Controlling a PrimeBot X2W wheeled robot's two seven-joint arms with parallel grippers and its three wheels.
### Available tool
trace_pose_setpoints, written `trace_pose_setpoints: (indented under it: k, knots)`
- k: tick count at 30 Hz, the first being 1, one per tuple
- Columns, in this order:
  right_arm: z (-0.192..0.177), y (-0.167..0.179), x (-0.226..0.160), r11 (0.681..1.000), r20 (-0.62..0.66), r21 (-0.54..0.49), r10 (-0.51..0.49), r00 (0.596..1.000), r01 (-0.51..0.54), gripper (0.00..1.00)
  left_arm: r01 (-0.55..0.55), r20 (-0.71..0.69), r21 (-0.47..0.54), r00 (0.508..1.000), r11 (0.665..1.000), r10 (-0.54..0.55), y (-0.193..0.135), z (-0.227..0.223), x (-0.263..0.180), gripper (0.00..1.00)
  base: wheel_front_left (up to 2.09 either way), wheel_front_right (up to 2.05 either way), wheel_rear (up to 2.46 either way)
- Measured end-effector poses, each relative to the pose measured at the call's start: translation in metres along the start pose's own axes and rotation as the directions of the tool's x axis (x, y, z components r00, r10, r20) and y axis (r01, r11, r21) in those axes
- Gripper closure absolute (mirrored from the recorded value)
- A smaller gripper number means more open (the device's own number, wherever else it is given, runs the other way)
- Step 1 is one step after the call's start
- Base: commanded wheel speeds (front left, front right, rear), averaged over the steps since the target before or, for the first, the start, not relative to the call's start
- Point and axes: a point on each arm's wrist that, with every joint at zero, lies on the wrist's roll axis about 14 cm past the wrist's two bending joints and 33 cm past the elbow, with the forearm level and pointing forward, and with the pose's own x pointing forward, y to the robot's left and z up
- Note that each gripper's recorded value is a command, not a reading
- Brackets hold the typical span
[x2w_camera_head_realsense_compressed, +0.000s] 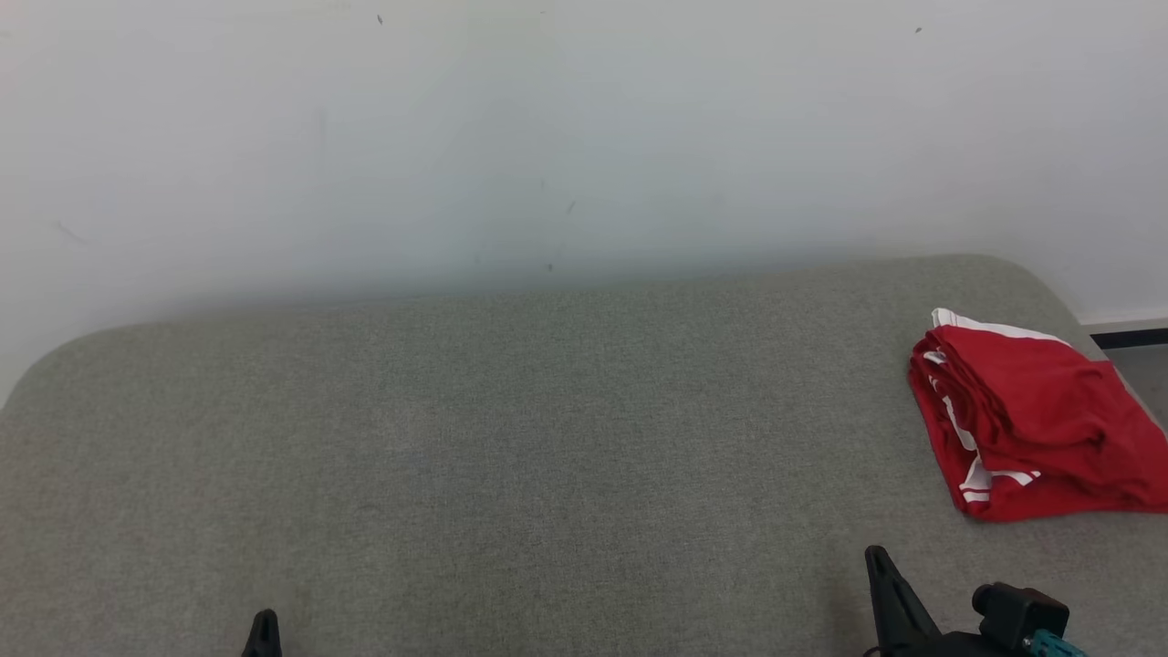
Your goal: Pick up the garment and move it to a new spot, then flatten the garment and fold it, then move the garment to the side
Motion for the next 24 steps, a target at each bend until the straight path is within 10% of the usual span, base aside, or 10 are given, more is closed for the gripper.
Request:
trace_pose_setpoints:
  k: [24]
  knots:
    - [0.019,-0.010,0.010,0.931,0.030,0.362,-0.053,0.998,0.039,1.00,-0.014,-0.018,-0.360,1.000,0.933,0.008,-0.003,0.008,0.015,1.00,0.00,0.00,0.00]
